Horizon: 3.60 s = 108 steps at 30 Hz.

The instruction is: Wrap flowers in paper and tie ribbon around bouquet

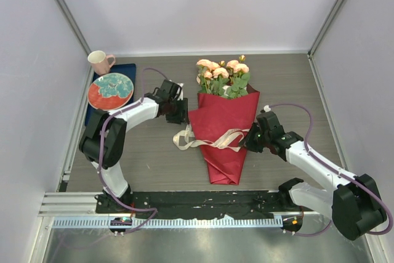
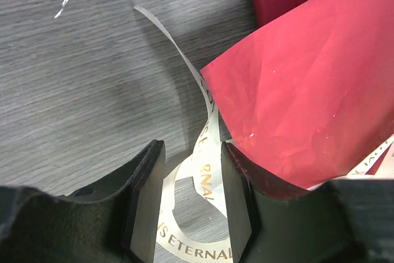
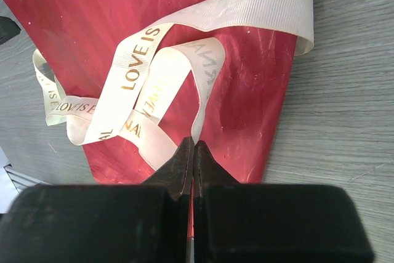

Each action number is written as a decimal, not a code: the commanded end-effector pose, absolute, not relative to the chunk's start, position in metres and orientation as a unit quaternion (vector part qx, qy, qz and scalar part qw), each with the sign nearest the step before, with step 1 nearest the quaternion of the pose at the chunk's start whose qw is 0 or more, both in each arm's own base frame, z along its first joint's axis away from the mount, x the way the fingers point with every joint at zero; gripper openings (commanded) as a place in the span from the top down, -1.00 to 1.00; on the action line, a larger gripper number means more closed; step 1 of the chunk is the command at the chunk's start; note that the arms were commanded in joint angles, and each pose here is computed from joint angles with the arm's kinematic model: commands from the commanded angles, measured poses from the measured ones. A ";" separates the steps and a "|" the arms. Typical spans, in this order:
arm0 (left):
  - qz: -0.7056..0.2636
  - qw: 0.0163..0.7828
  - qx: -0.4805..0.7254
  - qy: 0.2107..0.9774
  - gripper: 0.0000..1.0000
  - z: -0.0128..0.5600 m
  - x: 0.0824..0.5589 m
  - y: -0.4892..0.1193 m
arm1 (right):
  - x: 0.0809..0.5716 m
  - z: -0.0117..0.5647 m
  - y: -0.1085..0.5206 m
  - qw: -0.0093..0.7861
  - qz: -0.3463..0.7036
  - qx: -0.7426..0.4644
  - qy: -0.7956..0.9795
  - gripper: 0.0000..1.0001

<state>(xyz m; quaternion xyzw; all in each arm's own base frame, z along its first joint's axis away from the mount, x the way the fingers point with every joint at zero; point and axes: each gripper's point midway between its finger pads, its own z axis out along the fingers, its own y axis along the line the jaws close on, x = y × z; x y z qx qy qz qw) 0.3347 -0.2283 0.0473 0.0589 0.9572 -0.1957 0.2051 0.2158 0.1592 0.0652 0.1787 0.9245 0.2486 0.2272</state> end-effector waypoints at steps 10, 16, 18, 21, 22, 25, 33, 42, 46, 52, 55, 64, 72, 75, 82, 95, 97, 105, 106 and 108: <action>-0.230 0.235 0.088 0.940 0.17 0.041 0.359 -0.257 | 0.229 0.087 0.167 0.253 0.270 0.166 0.914 1.00; -0.227 0.210 0.069 0.949 0.45 0.020 0.355 -0.259 | 0.230 0.088 0.166 0.255 0.268 0.169 0.914 1.00; -0.224 0.204 0.062 0.951 0.56 0.016 0.352 -0.258 | 0.230 0.087 0.166 0.254 0.265 0.168 0.915 1.00; -0.190 0.208 0.063 0.957 0.71 0.015 0.351 -0.249 | 0.230 0.085 0.162 0.255 0.254 0.171 0.917 1.00; -0.162 0.210 0.056 0.963 0.78 0.013 0.350 -0.239 | 0.231 0.085 0.161 0.257 0.250 0.172 0.918 1.00; -0.097 0.205 0.030 0.973 1.00 0.021 0.344 -0.216 | 0.234 0.087 0.154 0.266 0.228 0.171 0.921 1.00; -0.034 0.275 -0.206 0.939 0.99 0.110 0.345 -0.153 | 0.220 0.115 0.117 0.262 0.050 0.156 0.951 1.00; -0.088 0.294 -0.346 0.887 0.99 0.139 0.325 -0.112 | 0.229 0.134 0.080 0.299 -0.030 0.173 0.938 1.00; -0.096 0.242 -0.361 0.895 0.98 0.093 0.293 -0.114 | 0.235 0.130 0.104 0.288 0.025 0.165 0.943 1.00; -0.108 0.222 -0.424 0.871 0.05 0.068 0.267 -0.109 | 0.237 0.136 0.109 0.298 0.045 0.166 0.939 1.00; -0.117 0.233 -0.439 0.860 -0.73 0.079 0.268 -0.109 | 0.236 0.138 0.109 0.300 0.048 0.161 0.939 1.00; -0.085 0.108 -0.498 0.856 -1.00 0.079 0.267 -0.165 | 0.238 0.143 0.111 0.308 0.057 0.162 0.936 1.00; -0.037 0.145 -0.511 0.846 -0.99 0.073 0.315 -0.177 | 0.236 0.141 0.112 0.309 0.066 0.160 0.935 1.00; -0.011 0.159 -0.491 0.857 -0.95 0.066 0.326 -0.180 | 0.235 0.139 0.113 0.305 0.067 0.159 0.937 1.00; -0.004 0.136 -0.471 0.872 -0.47 0.036 0.314 -0.197 | 0.237 0.144 0.114 0.313 0.072 0.160 0.933 1.00; -0.007 0.143 -0.444 0.884 0.16 0.006 0.316 -0.206 | 0.236 0.143 0.113 0.313 0.073 0.171 0.931 1.00; -0.001 0.158 -0.448 0.880 0.65 0.011 0.317 -0.197 | 0.236 0.141 0.110 0.314 0.068 0.181 0.929 1.00; 0.013 0.211 -0.452 0.867 1.00 0.053 0.324 -0.173 | 0.241 0.141 0.083 0.339 0.019 0.290 0.895 1.00; 0.010 0.238 -0.451 0.860 1.00 0.070 0.331 -0.168 | 0.244 0.142 0.073 0.349 -0.004 0.303 0.887 1.00; 0.033 0.249 -0.449 0.857 0.99 0.081 0.326 -0.155 | 0.248 0.143 0.056 0.355 -0.033 0.337 0.872 1.00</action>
